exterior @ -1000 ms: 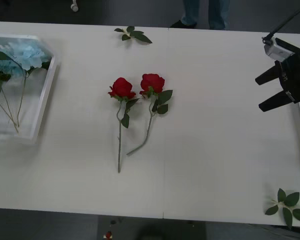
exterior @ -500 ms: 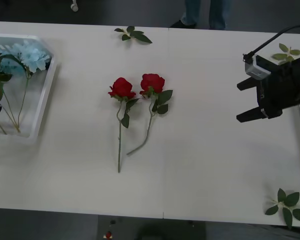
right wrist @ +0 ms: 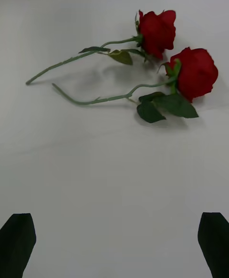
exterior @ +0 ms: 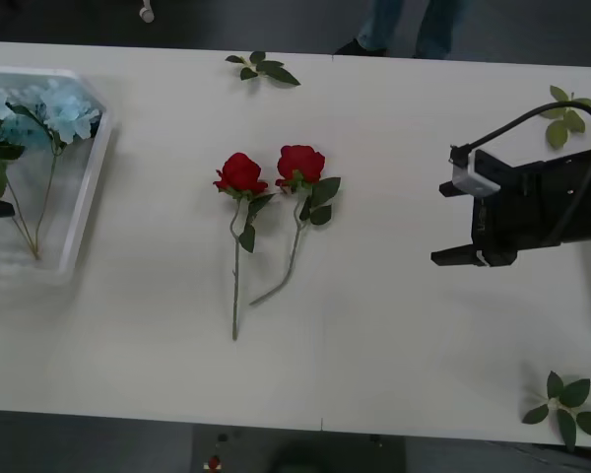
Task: Put the red flowers into the right box and the blue flowers into the left box
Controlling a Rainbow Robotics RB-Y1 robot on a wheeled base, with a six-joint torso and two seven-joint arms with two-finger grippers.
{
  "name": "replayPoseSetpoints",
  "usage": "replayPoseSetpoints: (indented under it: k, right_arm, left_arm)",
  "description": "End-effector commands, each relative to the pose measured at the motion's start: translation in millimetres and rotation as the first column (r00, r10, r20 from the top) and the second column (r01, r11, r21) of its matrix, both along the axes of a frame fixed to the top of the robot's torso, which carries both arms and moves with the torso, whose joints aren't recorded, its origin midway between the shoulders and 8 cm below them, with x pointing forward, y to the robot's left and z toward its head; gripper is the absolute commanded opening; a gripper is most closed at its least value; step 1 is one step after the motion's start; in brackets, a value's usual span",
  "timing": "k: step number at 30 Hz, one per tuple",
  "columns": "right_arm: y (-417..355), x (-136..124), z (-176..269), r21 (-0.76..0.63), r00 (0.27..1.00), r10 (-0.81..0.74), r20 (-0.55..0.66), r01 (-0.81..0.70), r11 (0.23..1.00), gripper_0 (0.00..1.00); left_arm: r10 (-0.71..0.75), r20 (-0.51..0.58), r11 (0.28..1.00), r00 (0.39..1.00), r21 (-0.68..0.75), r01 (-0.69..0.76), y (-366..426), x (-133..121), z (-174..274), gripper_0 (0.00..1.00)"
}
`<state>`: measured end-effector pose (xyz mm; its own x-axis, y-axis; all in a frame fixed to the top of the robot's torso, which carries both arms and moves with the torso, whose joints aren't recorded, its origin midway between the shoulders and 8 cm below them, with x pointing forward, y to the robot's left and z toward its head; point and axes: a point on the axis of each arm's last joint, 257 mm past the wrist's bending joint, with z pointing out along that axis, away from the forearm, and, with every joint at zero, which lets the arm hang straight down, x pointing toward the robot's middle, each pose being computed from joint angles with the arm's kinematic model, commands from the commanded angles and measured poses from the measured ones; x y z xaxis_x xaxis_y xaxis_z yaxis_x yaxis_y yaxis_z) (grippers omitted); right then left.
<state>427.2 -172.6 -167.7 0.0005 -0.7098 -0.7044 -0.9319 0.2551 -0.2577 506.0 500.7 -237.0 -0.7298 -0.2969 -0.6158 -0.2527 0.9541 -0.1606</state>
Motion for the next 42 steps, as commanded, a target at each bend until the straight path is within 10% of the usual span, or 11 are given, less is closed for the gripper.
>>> replayPoseSetpoints:
  k: [1, 10, 18, 32, 42]
  right_arm:
    - [-11.1, 2.3, 12.5, -0.026, 1.000, -0.009, 0.025, 0.010, 1.000, 1.00]
    - [-12.1, 1.7, 12.1, -0.028, 1.000, -0.010, 0.024, 0.011, 1.000, 1.00]
    - [-12.1, 1.7, 12.1, -0.028, 1.000, -0.010, 0.024, 0.011, 1.000, 1.00]
    - [-12.1, 1.7, 12.1, -0.028, 1.000, -0.010, 0.024, 0.011, 1.000, 1.00]
    - [-12.1, 1.7, 12.1, -0.028, 1.000, -0.010, 0.024, 0.011, 1.000, 1.00]
  left_arm:
    - [0.027, 0.028, 1.000, 0.999, -0.017, -0.027, 8.7, 5.1, 61.4, 1.00]
    - [-0.089, -0.095, 0.994, 0.991, -0.079, 0.082, -5.9, -46.8, 117.1, 1.00]
    - [-0.314, 0.006, 0.917, 0.949, -0.256, 0.305, -67.8, -58.3, 155.6, 1.00]
    - [-0.651, 0.350, 0.631, 0.674, -0.243, 0.737, -224.0, -34.3, 177.2, 1.00]
    - [-0.728, 0.280, 0.619, 0.625, -0.122, 0.776, -276.6, -6.2, 138.0, 1.00]
